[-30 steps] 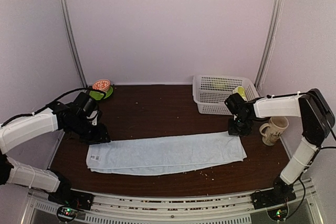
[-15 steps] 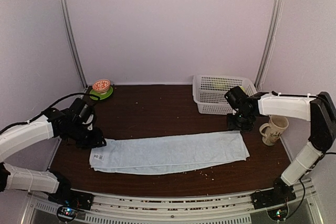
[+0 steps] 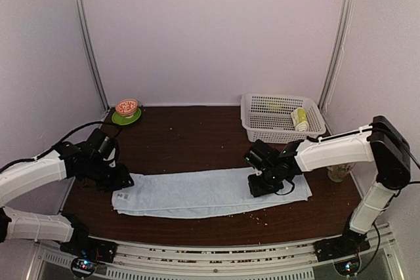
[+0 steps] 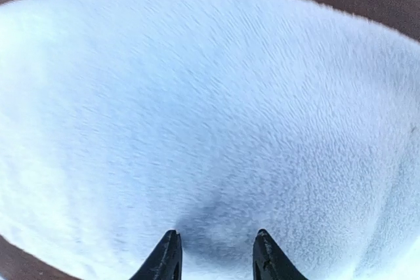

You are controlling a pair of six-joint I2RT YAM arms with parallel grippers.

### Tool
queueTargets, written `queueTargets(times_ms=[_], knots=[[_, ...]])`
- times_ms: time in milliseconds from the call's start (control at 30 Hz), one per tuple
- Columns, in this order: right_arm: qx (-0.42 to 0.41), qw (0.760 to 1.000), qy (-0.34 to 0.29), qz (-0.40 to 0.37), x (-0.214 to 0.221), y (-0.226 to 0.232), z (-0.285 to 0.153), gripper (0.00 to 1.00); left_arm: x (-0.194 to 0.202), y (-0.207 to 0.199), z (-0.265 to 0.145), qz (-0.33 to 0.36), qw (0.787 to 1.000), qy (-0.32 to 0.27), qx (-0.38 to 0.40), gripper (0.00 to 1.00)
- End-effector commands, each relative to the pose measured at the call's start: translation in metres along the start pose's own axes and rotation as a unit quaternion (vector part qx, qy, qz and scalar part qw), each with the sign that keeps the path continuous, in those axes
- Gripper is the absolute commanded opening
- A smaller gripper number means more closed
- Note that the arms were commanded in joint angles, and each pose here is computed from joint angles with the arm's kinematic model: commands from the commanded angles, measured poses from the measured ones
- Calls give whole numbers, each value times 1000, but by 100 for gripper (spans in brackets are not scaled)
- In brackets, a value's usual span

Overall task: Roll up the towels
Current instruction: Smooth out the towel at the center of the board.

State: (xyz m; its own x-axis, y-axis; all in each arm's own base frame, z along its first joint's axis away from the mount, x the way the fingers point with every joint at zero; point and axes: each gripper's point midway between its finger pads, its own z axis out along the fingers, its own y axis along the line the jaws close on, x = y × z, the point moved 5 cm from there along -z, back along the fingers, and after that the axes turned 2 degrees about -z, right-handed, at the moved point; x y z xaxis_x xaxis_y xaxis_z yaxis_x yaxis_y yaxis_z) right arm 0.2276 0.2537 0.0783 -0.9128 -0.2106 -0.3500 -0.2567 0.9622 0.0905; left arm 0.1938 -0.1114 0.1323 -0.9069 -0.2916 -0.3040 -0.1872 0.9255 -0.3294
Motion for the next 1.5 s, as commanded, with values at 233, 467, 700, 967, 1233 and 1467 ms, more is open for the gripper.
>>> queueTargets(times_ms=[233, 467, 700, 967, 1233, 1467], knots=[[85, 993, 46, 60, 34, -71, 21, 38, 15, -12, 16, 41, 999, 14, 0, 45], [95, 991, 34, 89, 25, -90, 16, 38, 7, 7, 2, 8, 998, -29, -62, 46], [68, 994, 17, 87, 10, -80, 4, 43, 11, 23, 20, -37, 996, -14, -77, 48], [-5, 995, -17, 94, -8, -58, -22, 47, 24, 15, 43, -40, 999, 28, -21, 48], [-51, 993, -52, 95, -26, -37, -51, 47, 35, 14, 52, -51, 998, 46, 15, 21], [-59, 992, -56, 94, -29, -30, -54, 46, 18, -3, 22, -39, 998, 11, 45, 0]])
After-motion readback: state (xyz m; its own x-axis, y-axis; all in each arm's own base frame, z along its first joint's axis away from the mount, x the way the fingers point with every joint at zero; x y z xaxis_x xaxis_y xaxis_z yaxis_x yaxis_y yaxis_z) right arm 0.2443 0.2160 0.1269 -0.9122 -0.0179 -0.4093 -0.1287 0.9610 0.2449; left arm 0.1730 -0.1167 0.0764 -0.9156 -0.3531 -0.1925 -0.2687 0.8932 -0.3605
